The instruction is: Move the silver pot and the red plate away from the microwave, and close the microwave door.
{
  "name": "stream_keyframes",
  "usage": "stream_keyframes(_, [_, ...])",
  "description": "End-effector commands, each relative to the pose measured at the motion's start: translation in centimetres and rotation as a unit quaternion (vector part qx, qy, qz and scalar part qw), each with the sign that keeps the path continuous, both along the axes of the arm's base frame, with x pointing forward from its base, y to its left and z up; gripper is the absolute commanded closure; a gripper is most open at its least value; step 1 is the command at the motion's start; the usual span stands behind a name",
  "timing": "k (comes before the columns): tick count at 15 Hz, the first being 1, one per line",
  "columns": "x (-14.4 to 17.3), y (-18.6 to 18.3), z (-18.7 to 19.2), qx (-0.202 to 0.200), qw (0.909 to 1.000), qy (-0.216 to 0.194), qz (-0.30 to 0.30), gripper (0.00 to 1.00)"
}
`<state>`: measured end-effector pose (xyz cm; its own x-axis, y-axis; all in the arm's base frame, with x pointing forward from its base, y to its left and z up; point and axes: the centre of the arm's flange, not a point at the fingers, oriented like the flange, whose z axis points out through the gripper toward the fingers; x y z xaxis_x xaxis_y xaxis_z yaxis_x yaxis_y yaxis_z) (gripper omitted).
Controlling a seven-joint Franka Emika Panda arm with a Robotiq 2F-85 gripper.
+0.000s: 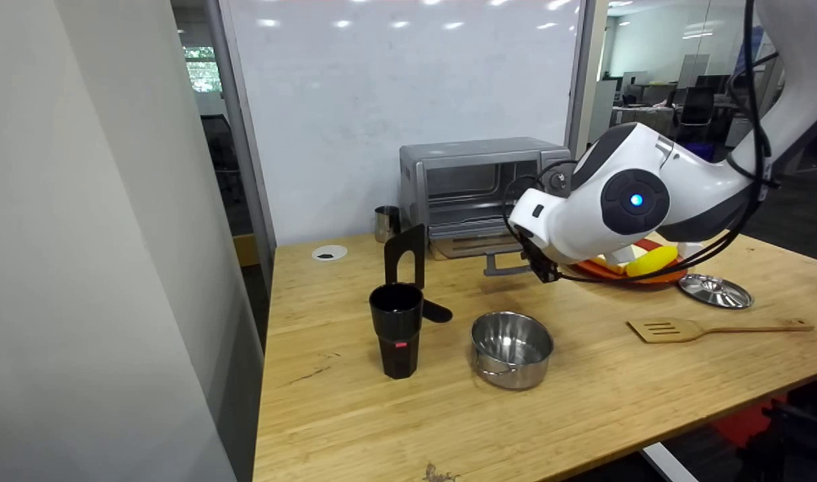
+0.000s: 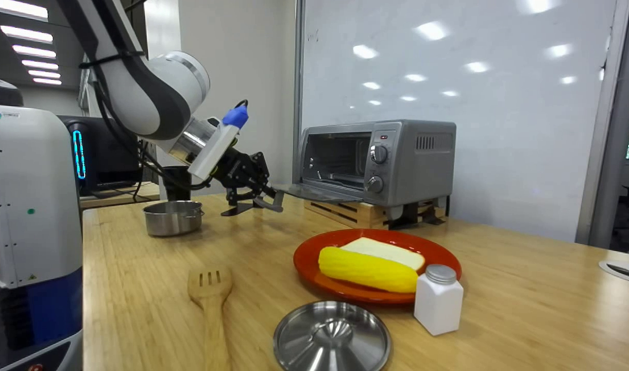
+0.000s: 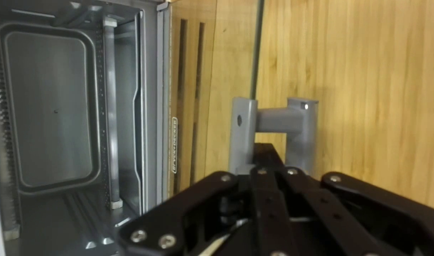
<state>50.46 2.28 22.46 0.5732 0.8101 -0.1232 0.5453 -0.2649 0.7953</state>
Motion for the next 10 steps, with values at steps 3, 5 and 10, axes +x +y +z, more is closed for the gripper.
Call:
stream_keyframes(3, [0.1,-2.1,6.6,0.048,0.9984,-0.026,-0.015,1.00])
stream_keyframes(5, [0.4,-3.3,8.2,0.080,0.9962,-0.021,-0.025,1.00])
stream_keyframes(10, [1.1,-5.9,11.0,0.150,0.9880,0.000,-0.037,1.00])
